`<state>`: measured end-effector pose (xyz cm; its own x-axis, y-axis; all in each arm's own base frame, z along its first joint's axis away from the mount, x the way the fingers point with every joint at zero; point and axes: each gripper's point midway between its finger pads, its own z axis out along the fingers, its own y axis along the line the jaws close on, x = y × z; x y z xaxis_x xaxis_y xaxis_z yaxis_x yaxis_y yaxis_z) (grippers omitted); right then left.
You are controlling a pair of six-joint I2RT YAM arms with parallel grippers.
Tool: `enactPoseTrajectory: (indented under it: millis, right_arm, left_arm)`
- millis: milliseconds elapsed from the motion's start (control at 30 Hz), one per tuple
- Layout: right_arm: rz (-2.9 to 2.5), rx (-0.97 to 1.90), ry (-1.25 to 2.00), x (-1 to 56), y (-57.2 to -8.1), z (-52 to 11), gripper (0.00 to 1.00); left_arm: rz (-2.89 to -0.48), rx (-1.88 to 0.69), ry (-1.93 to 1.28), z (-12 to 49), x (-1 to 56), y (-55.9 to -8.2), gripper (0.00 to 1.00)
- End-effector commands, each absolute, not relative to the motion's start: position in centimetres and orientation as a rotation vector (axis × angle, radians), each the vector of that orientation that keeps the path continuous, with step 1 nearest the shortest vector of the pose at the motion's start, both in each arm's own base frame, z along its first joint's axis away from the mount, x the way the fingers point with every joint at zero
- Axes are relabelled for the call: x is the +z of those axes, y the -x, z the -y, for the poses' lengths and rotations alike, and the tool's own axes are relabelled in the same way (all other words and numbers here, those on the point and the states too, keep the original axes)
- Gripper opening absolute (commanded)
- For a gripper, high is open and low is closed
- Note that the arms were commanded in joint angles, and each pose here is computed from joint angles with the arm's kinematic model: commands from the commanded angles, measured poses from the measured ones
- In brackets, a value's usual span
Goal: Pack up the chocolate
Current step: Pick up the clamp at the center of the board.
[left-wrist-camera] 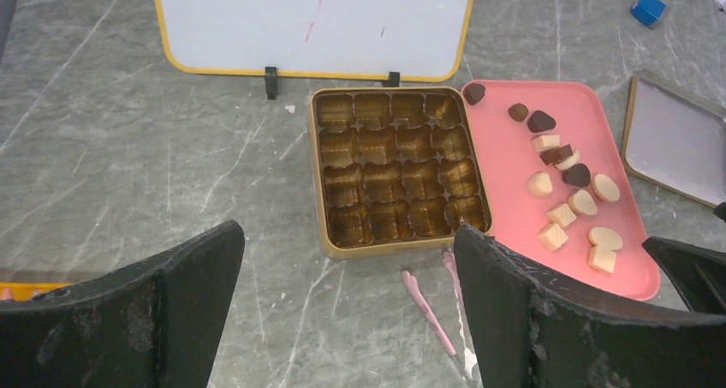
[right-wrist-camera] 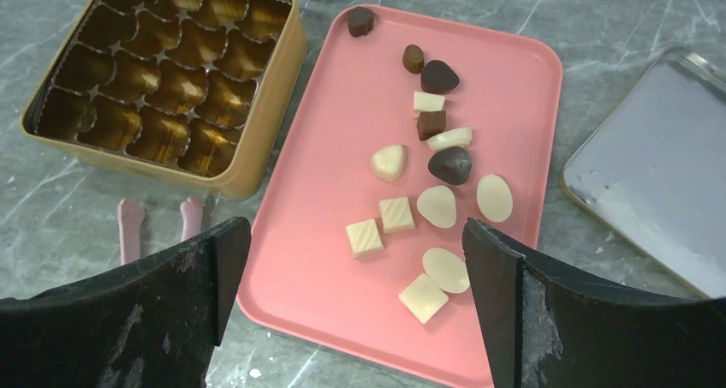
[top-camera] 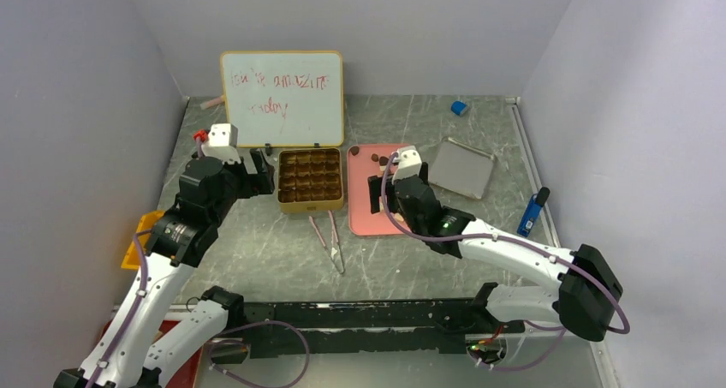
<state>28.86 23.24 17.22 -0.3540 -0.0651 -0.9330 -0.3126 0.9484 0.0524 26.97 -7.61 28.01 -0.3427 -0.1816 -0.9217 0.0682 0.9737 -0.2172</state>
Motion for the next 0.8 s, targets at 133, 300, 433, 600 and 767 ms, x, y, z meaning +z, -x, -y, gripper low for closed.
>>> enactPoseTrajectory:
  millis: [133, 300, 433, 600, 767]
  right_arm:
    - [-1.766, 0.423, 0.32, 22.3, -28.2, -26.0, 1.0]
    - [-1.705, 0.503, 0.501, 21.9, -26.2, -29.7, 1.0]
    - [-1.732, 0.51, 0.624, 19.6, -25.2, -32.2, 1.0]
    - [-1.804, 0.417, 0.741, 15.4, -23.8, -34.0, 0.98]
    - [-1.835, 0.392, 0.827, 12.5, -21.8, -35.3, 0.96]
  left_arm:
    - [-1.829, -0.263, 0.092, 7.4, 30.5, -27.2, 0.97]
    - [-1.851, -0.264, 0.092, 7.6, 29.8, -27.5, 0.97]
    - [-1.853, -0.233, 0.099, 7.1, 29.8, -27.5, 0.97]
    - [-1.866, -0.217, 0.11, 7.0, 29.3, -27.6, 0.97]
    - [-1.875, -0.211, 0.121, 6.8, 28.6, -27.6, 0.97]
